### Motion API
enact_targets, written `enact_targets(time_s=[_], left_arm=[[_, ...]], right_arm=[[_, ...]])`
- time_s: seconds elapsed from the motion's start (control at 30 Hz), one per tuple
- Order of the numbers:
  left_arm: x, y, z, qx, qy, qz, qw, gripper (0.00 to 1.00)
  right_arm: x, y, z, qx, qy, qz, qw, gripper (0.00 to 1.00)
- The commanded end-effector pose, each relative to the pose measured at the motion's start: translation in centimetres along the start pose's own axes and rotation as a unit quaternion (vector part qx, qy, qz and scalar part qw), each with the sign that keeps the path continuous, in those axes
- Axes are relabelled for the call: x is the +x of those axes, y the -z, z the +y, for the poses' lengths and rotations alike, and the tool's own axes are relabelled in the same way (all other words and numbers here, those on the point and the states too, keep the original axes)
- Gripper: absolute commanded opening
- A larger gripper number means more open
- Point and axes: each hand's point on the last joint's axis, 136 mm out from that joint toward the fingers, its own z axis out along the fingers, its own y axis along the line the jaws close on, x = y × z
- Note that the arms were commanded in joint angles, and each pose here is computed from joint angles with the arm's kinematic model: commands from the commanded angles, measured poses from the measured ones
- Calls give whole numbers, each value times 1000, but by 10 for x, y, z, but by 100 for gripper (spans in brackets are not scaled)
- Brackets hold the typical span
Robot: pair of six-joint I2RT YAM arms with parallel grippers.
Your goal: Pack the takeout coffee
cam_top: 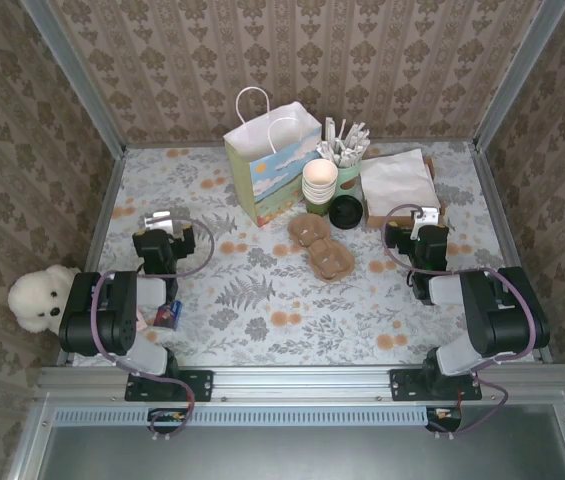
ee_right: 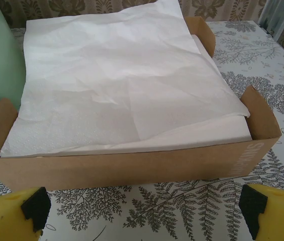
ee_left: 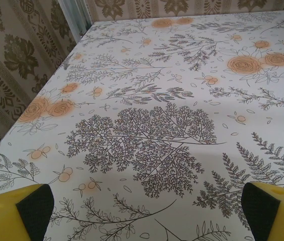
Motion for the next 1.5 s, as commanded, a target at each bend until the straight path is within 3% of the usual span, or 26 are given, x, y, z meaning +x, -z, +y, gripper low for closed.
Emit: enact_targets(time_s=[0.0, 1.03, 1.23, 1.37, 1.47], left_arm=[[-13, -3, 1, -7, -1, -20, 1000, 100], [-13, -2, 1, -6, -3, -22, 1000, 100], [-56, 26, 8, -31, -11, -27, 999, 100], [-85, 54, 27, -76, 38, -38, 996, 100], [-94, 73, 25, -74, 83, -29, 993, 100]], right_arm=[[-15, -3, -1, 9, -13, -23, 1000, 100], [-15, -2, -1, 6, -15, -26, 1000, 100], [-38, 24, 1, -8, -19, -25, 999, 100], [-54, 51, -3, -10, -71, 9, 997, 100], [-60, 71, 4, -38, -108, 18, 993, 100]])
